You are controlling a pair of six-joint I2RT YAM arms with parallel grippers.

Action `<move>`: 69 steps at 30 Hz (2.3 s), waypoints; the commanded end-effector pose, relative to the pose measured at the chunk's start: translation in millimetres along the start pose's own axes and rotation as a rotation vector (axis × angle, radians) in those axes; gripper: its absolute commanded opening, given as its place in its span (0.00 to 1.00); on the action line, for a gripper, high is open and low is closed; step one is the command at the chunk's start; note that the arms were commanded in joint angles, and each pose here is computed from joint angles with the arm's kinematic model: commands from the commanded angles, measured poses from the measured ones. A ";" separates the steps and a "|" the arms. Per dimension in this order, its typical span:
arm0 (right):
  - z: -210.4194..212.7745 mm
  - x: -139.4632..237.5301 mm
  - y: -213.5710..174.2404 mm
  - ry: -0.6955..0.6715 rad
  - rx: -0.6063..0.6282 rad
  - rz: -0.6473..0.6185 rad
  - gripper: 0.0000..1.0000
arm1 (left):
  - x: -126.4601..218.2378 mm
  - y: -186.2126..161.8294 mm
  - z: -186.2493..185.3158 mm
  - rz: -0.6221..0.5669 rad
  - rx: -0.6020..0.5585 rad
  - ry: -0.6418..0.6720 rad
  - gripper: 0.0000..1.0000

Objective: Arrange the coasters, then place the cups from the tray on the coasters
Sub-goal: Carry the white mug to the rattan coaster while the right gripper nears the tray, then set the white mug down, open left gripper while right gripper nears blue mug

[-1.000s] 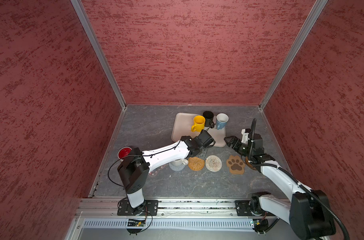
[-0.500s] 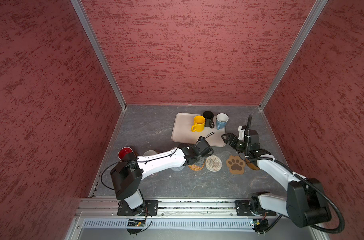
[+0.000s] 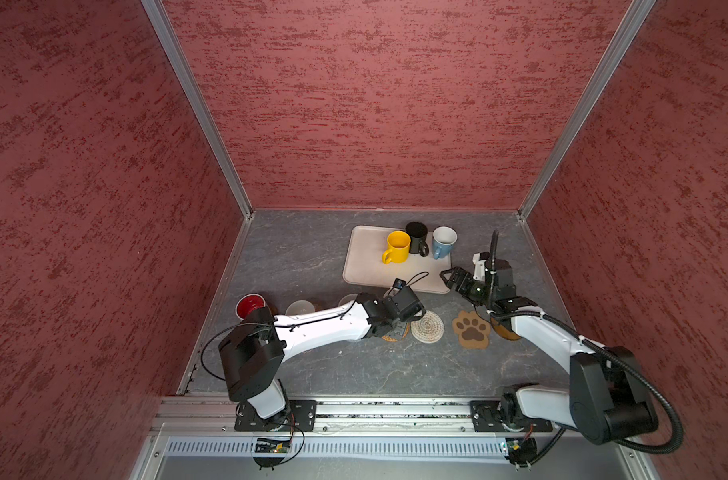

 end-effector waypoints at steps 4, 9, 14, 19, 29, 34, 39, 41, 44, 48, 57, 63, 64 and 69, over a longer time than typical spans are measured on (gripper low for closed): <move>10.8 -5.4 8.6 0.036 0.033 -0.026 0.97 | 9.9 6.8 -3.8 -0.062 0.042 -0.035 0.00; 9.1 -8.9 8.0 0.034 0.033 -0.018 0.98 | 11.9 4.3 -2.8 -0.063 0.047 -0.044 0.00; 7.9 -11.1 7.7 0.034 0.033 -0.014 0.98 | 13.8 2.4 -2.4 -0.055 0.046 -0.043 0.00; 5.6 -13.2 5.7 0.032 0.031 -0.008 0.98 | 16.5 0.9 -5.0 -0.056 0.042 -0.053 0.00; 5.6 -15.4 5.7 0.032 0.032 -0.004 0.98 | 16.2 -5.9 -1.0 -0.053 0.047 -0.030 0.00; 5.1 -16.2 5.5 0.029 0.032 -0.003 0.98 | 11.5 -9.3 1.0 -0.041 0.047 -0.017 0.00; 3.6 -18.1 5.3 0.023 0.032 -0.001 0.98 | 9.9 -12.1 0.7 -0.041 0.051 -0.026 0.00; 3.7 -19.0 5.3 0.023 0.029 0.000 0.98 | 7.6 -12.8 1.7 -0.040 0.052 -0.016 0.00; 3.2 -19.6 4.6 0.022 0.028 0.002 0.98 | 4.5 -14.2 1.6 -0.030 0.048 -0.009 0.00; 2.7 -19.8 4.7 0.017 0.032 0.001 0.99 | 4.8 -14.1 1.6 -0.026 0.044 -0.006 0.00; 1.9 -23.8 4.6 0.015 0.031 0.007 0.98 | 5.8 -14.2 2.9 -0.021 0.042 0.007 0.38; 3.7 -24.0 5.2 -0.006 0.059 0.010 0.99 | 9.1 -12.1 4.2 -0.038 0.047 0.006 0.60; 4.5 -23.9 5.6 -0.011 0.066 0.010 0.98 | 11.1 -11.3 4.0 -0.046 0.047 0.002 0.63; 6.0 -21.2 7.0 -0.030 0.076 -0.002 0.98 | 27.2 -1.8 5.8 -0.097 0.026 -0.009 0.73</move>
Point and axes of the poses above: each gripper's point midway between its finger pads, its own x axis back along the fingers, its own z axis along the line the jaws close on, y = z × x, the point moved 7 cm from there along x, back along the fingers, and after that the axes turned 2 degrees about -x, right-handed, at the moved point
